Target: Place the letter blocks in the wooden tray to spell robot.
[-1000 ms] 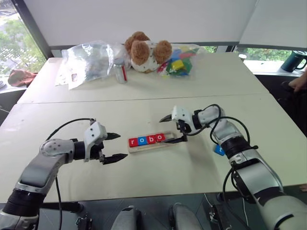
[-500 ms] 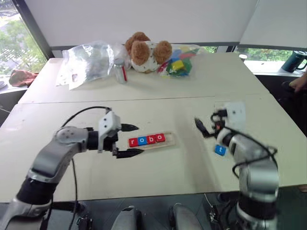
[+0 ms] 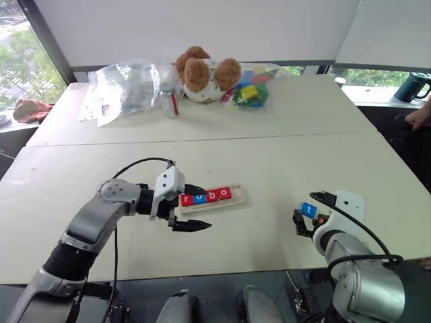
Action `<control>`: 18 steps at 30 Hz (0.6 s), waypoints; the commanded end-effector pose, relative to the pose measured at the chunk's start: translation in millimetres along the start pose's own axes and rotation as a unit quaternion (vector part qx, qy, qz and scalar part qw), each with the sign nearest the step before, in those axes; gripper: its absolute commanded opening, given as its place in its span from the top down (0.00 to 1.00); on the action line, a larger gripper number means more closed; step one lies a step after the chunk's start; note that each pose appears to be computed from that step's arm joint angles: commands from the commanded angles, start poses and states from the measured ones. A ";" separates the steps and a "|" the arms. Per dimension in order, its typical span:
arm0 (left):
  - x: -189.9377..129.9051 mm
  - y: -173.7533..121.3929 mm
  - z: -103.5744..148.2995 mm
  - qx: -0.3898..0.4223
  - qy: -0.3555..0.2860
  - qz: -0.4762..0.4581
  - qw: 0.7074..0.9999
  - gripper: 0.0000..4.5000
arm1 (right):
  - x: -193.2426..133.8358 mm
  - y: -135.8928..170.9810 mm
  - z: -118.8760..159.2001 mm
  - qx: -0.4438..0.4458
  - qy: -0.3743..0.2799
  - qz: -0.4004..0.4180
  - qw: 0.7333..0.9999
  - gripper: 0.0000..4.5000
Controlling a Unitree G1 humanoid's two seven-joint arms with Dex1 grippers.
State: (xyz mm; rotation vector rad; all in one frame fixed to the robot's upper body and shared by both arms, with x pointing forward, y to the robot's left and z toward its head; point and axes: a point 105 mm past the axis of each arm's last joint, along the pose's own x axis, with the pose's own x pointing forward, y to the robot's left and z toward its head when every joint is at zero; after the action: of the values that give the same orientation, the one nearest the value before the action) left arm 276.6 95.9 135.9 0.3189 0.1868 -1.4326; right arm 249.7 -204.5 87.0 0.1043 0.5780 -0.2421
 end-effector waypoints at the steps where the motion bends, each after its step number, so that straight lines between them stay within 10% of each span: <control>1: -2.8 0.6 6.3 0.016 -0.007 0.012 1.000 0.00 | 7.4 7.6 6.4 0.021 -0.011 0.014 1.000 0.00; 6: -5.5 0.2 2.4 0.010 -0.004 0.024 1.000 0.00 | 17.3 14.0 7.2 0.019 -0.008 0.024 0.999 0.06; 13: -9.5 2.0 0.6 0.007 -0.003 0.036 0.999 0.00 | 20.4 12.4 2.8 0.018 -0.001 0.021 1.000 0.75; 18: -13.7 6.9 0.0 0.009 0.001 0.044 0.999 0.00 | 18.8 30.7 32.3 -0.042 -0.063 0.073 0.994 0.75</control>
State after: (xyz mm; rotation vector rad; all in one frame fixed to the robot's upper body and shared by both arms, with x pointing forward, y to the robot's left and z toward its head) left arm 278.0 104.7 130.7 0.3079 0.2023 -1.3665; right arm 277.2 -202.0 87.5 0.0780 0.5274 -0.1928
